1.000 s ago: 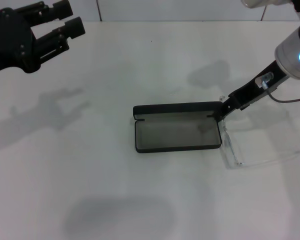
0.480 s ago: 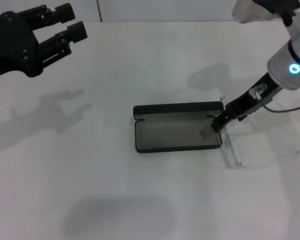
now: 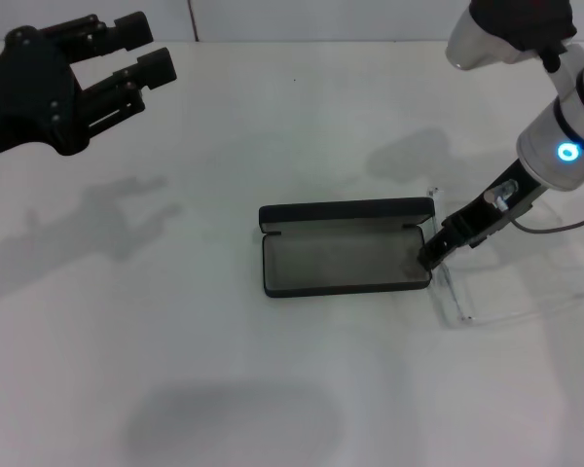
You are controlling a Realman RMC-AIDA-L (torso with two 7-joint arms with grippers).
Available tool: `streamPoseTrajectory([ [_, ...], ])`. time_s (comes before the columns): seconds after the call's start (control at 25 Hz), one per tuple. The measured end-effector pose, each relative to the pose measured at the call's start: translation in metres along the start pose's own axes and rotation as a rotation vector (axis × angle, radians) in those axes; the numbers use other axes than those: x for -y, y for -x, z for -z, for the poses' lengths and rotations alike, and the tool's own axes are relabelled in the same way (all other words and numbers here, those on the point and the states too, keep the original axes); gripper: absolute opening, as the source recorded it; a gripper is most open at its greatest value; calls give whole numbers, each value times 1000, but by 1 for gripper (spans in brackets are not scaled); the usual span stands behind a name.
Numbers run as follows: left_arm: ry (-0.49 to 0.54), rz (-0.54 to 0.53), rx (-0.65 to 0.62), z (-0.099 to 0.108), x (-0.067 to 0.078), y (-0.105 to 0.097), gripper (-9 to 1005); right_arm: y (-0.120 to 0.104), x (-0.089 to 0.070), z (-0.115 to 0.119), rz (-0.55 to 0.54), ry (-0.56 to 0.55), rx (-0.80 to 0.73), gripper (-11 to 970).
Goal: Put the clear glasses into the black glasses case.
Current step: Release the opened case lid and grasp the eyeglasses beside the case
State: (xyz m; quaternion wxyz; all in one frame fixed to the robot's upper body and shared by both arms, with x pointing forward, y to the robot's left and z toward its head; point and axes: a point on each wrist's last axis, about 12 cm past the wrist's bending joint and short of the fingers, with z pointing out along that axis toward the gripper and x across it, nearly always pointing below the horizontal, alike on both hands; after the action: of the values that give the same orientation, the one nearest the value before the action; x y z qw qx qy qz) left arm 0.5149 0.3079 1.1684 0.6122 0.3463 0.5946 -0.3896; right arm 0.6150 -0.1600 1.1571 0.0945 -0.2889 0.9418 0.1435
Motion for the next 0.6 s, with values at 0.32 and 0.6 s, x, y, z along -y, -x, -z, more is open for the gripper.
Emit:
streamPoseTrajectory([
  [0.32, 4, 26, 2, 1, 0, -5, 427, -5, 2, -3, -5, -10, -20, 733],
  [0.6, 10, 30, 6, 3, 1, -6, 424, -12, 10, -2, -9, -42, -14, 542],
])
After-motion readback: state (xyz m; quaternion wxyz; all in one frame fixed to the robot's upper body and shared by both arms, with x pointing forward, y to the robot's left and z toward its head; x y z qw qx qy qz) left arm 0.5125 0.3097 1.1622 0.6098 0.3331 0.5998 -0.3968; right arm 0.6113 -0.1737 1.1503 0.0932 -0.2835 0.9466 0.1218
